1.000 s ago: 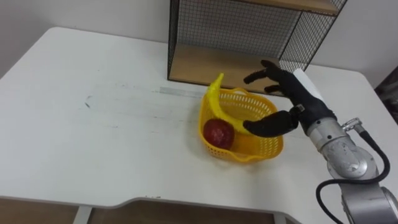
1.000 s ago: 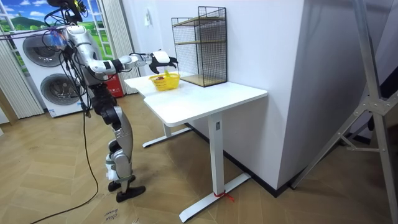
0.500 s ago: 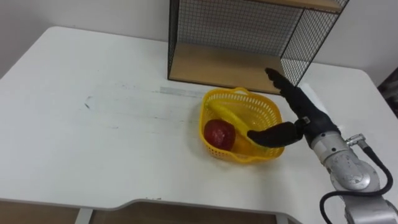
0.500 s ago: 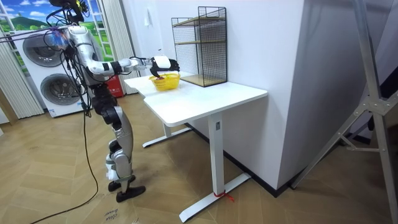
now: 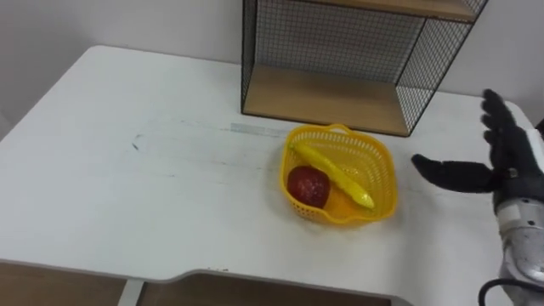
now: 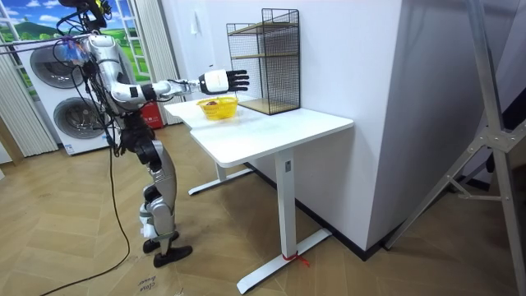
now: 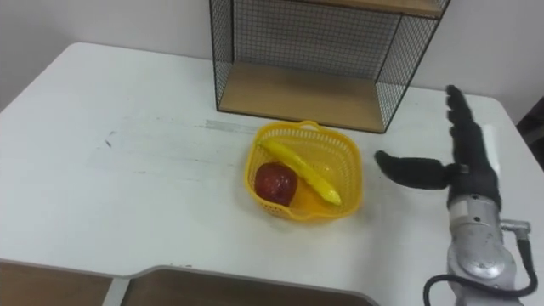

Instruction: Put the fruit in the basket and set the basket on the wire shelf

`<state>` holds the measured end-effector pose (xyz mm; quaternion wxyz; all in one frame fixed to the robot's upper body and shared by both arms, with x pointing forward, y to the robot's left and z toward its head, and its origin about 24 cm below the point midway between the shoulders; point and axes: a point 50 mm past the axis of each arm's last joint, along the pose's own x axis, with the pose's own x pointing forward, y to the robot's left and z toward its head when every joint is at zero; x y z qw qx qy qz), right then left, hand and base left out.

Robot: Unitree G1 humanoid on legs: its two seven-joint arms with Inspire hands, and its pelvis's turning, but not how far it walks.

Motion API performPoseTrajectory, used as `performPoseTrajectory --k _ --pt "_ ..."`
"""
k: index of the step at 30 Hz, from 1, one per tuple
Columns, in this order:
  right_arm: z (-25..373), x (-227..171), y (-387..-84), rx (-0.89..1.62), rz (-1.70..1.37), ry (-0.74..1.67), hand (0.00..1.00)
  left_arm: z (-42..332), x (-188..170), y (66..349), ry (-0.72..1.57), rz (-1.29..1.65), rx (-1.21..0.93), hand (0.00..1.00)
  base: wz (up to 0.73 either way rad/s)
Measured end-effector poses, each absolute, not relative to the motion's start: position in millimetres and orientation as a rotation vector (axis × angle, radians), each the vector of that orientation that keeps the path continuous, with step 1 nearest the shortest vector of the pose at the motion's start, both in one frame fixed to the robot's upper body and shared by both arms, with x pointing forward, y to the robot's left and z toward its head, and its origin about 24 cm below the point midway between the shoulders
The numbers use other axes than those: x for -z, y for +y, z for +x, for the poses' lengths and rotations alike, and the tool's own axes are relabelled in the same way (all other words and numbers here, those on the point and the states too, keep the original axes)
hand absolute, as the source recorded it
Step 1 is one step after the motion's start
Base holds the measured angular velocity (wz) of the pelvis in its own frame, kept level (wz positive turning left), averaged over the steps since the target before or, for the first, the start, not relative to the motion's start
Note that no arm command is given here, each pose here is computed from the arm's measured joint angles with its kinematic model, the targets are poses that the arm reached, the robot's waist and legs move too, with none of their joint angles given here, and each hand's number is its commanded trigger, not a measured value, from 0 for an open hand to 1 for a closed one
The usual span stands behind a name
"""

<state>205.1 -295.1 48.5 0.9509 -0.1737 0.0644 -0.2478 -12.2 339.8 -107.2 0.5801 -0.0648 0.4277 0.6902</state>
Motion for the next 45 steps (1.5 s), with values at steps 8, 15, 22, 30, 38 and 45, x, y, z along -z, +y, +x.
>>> performPoseTrajectory --k 8,15,22,30,38,45 --pt "165.0 -39.1 -323.4 0.785 -0.417 0.189 0.00 27.4 25.9 373.7 0.484 0.032 -1.920 0.00 0.00" --pt "164.3 -42.0 -323.4 0.808 -0.431 0.164 0.00 65.4 -40.2 374.0 0.079 0.195 -1.850 0.00 0.00" --pt "166.0 -40.9 -320.0 0.779 -0.404 0.159 0.00 105.0 -69.6 353.0 -0.096 0.214 -1.601 0.00 0.02" --pt "180.5 -33.6 -295.7 0.608 -0.284 0.141 0.00 164.9 -67.3 310.2 -0.100 0.110 -1.109 0.00 -0.07" --pt "185.1 -17.9 -274.7 0.466 0.043 0.173 0.00 191.5 -40.6 267.5 0.022 -0.083 -0.642 0.00 -0.14" --pt "187.1 -7.2 -258.9 0.351 0.225 0.184 0.00 199.1 -23.8 243.9 0.087 -0.179 -0.400 0.00 -0.09"
